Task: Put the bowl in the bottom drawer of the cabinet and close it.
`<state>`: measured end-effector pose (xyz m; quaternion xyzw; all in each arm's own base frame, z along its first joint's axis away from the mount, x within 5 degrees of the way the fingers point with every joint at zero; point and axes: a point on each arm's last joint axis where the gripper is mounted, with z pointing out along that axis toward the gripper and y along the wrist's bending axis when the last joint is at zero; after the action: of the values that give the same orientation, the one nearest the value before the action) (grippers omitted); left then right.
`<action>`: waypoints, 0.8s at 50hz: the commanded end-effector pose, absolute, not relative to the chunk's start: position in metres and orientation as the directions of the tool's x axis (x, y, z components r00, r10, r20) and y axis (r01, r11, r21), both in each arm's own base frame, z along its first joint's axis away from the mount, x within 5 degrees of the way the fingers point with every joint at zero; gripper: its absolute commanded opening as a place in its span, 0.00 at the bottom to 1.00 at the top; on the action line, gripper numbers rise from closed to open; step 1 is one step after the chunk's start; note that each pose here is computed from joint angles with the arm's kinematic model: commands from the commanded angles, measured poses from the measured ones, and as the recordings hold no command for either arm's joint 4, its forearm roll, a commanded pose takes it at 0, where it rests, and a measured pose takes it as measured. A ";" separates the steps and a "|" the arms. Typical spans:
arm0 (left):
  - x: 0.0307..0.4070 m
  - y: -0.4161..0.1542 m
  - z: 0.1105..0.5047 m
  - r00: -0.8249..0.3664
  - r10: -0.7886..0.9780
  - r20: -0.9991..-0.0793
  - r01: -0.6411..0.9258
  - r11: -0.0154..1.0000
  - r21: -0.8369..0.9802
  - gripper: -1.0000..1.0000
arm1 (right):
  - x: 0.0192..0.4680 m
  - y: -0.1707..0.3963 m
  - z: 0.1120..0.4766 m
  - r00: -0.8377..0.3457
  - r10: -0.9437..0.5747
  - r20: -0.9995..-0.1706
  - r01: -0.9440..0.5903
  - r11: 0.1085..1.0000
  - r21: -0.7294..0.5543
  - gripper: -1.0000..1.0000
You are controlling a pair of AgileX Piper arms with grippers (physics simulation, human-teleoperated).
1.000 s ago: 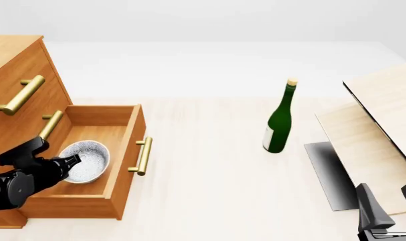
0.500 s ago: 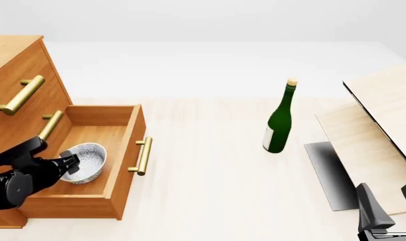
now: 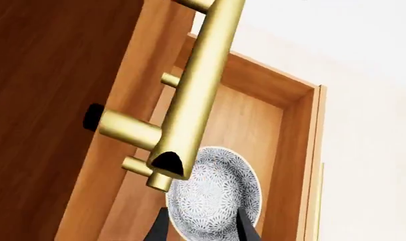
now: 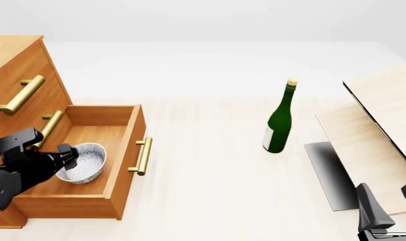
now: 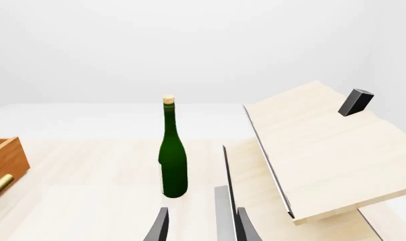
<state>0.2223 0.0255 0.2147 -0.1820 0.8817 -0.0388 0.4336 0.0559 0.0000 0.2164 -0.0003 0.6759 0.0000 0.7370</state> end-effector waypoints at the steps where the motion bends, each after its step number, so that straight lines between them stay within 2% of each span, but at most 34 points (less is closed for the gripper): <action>1: 0.210 0.014 0.230 -0.566 -0.313 -0.763 -0.230 0.948 -0.219 1.00 | 0.056 0.000 0.216 0.086 0.000 -0.996 0.000 1.000 0.000 1.00; 11: 0.192 -0.006 0.267 -0.543 -0.242 -0.804 -0.112 0.970 -0.217 1.00 | 0.056 0.000 0.216 0.086 0.000 -0.996 0.000 1.000 0.000 1.00; 14: 0.189 -0.021 0.276 -0.552 -0.181 -0.814 -0.024 0.979 -0.201 1.00 | 0.056 0.000 0.216 0.086 0.000 -0.996 0.000 1.000 0.000 1.00; 23: 0.183 -0.030 0.287 -0.545 -0.149 -0.825 0.033 0.980 -0.198 1.00 | 0.056 0.000 0.216 0.086 0.000 -0.996 0.000 1.000 0.000 1.00; 40: 0.165 -0.064 0.307 -0.522 0.037 -0.852 0.286 0.949 -0.134 1.00 | 0.056 0.000 0.216 0.086 0.000 -0.996 0.000 1.000 0.000 1.00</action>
<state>0.1669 -0.0491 0.3101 0.0410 0.8605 -0.1201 0.4933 0.0559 0.0000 0.2164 -0.0003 0.6759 0.0000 0.7370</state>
